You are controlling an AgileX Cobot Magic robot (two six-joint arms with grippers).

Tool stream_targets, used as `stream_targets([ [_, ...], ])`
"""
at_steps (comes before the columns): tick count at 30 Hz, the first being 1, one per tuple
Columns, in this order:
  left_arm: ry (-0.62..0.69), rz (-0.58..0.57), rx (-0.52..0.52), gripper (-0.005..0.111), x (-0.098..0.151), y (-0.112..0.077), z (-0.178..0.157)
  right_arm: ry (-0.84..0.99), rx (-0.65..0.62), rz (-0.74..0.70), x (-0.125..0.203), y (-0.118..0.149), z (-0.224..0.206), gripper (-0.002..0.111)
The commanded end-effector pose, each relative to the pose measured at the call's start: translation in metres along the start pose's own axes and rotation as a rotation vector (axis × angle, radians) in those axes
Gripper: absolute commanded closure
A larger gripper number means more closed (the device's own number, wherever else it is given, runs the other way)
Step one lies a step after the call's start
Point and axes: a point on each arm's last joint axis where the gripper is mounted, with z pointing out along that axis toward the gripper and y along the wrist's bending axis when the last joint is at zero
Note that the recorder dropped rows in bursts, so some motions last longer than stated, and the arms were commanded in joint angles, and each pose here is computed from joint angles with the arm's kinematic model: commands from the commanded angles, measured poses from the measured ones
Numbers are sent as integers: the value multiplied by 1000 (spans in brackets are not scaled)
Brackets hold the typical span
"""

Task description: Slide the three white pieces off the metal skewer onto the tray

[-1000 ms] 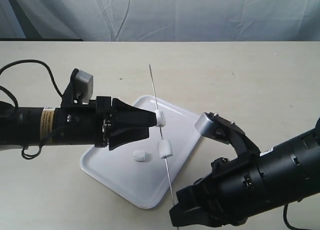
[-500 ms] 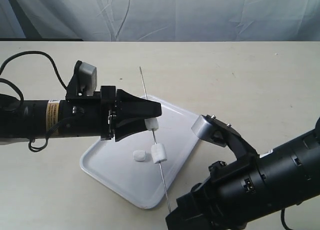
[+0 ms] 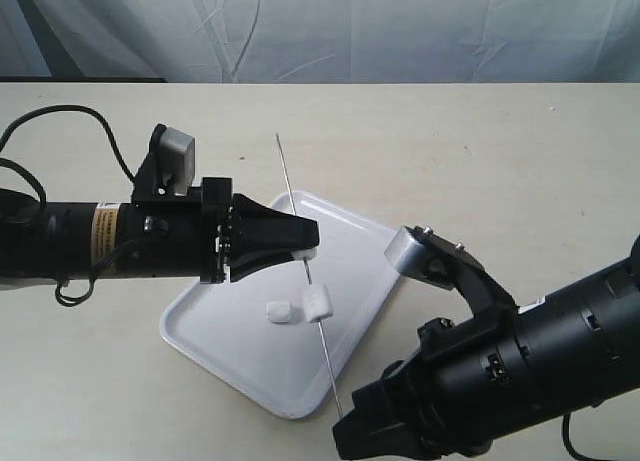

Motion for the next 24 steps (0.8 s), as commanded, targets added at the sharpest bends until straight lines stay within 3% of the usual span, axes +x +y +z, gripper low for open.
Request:
stream_targets([
  [1,8,11,15,87,1,-4,2,-16,10,-19,0,-1,-1,109],
  [24,-62,3,32,91,-8,-6,3,54,31,-68,7,-3,-1,109],
])
